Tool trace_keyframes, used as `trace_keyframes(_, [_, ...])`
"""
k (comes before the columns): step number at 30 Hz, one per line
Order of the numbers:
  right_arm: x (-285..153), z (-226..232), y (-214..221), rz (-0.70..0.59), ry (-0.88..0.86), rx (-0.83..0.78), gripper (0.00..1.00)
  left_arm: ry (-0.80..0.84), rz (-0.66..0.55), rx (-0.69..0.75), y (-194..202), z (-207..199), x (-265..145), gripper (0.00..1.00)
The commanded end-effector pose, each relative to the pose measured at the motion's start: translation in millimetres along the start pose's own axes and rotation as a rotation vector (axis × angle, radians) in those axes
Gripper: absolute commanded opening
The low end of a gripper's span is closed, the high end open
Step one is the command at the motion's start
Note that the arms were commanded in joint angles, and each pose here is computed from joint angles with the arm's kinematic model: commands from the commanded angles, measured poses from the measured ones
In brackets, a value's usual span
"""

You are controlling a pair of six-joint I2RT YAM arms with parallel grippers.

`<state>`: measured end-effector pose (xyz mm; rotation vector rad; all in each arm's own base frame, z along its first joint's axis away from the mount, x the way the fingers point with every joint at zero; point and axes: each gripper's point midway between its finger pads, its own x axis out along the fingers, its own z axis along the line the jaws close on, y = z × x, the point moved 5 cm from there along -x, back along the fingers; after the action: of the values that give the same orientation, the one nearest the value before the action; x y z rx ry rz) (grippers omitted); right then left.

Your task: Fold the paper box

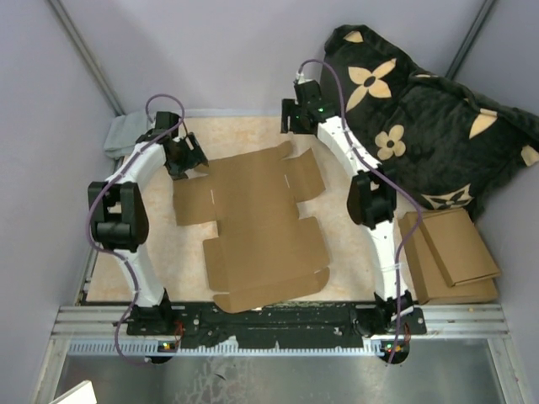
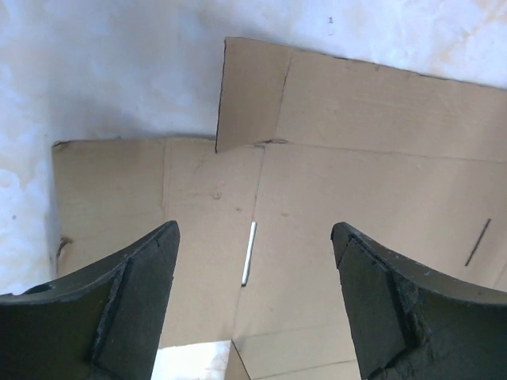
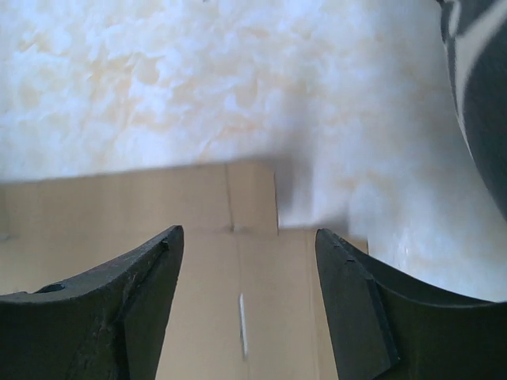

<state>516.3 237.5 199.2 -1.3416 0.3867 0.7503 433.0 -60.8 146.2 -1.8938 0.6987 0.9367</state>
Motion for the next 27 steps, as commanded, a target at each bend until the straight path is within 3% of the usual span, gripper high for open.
trace_keyframes(1, [48.4, -6.6, 12.1, 0.055, -0.01, -0.053, 0.68, -0.026, -0.011, 0.003, -11.8, -6.8, 15.5, 0.84])
trace_keyframes(12, [91.3, -26.4, 27.7, 0.055, -0.124, -0.006, 0.67, -0.059, -0.019, 0.009, -20.9, 0.9, 48.0, 0.83])
trace_keyframes(27, [82.2, -2.3, 31.8, 0.075, -0.285, -0.032, 0.65, 0.087, -0.012, 0.009, -29.3, -23.2, 57.4, 0.8])
